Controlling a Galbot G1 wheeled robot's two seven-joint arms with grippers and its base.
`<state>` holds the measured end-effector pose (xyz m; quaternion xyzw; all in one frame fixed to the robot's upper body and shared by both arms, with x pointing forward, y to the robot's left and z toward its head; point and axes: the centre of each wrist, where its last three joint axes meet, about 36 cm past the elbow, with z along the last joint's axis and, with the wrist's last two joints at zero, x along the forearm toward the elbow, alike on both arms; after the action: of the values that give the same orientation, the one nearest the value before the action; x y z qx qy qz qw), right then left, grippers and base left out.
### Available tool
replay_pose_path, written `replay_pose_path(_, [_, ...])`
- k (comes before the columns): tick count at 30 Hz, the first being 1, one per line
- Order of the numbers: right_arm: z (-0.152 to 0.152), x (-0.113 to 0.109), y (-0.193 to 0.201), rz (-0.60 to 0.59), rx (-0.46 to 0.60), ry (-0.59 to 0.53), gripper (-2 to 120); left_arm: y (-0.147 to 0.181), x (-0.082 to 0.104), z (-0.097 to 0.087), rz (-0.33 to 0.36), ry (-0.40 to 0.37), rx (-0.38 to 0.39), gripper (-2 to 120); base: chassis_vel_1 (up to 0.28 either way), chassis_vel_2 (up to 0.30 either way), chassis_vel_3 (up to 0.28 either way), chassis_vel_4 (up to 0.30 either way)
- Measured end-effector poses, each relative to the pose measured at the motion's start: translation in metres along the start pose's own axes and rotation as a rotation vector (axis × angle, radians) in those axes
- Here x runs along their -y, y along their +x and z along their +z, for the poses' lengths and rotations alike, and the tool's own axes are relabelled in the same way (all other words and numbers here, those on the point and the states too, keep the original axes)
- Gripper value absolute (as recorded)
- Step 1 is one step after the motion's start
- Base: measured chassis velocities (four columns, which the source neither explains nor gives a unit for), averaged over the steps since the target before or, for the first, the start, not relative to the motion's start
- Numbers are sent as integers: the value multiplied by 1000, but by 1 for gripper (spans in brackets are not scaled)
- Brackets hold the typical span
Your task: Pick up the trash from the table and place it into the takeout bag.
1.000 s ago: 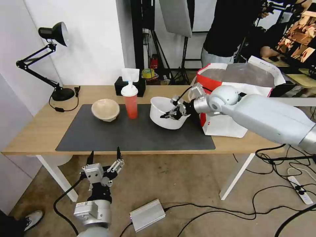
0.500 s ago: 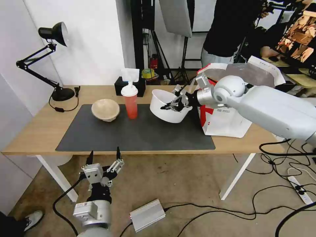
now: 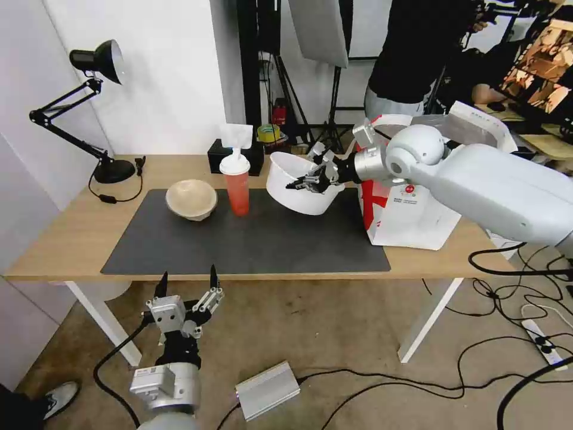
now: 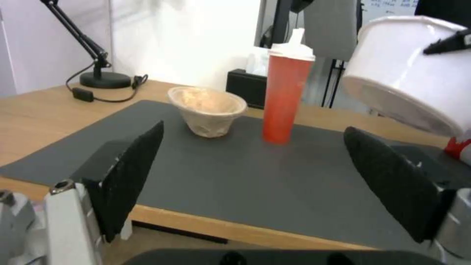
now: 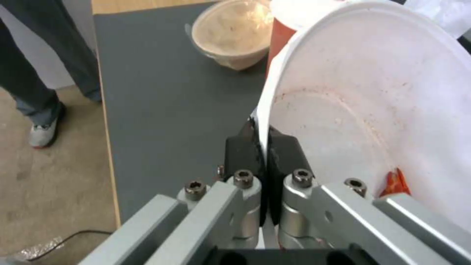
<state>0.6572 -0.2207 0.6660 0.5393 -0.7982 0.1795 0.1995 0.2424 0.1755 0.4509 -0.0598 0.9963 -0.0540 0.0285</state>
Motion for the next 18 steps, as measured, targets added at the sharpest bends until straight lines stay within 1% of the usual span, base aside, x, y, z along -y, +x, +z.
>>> replay_pose_path(15, [-21,4,17,20,24,25,0,2,2,1,8,3,-8,97,0,0,0,0])
replay_pose_path(18, [-31,4,25,29,33,39,0,3,1,0,11,-3,-4,97,0,0,0,0])
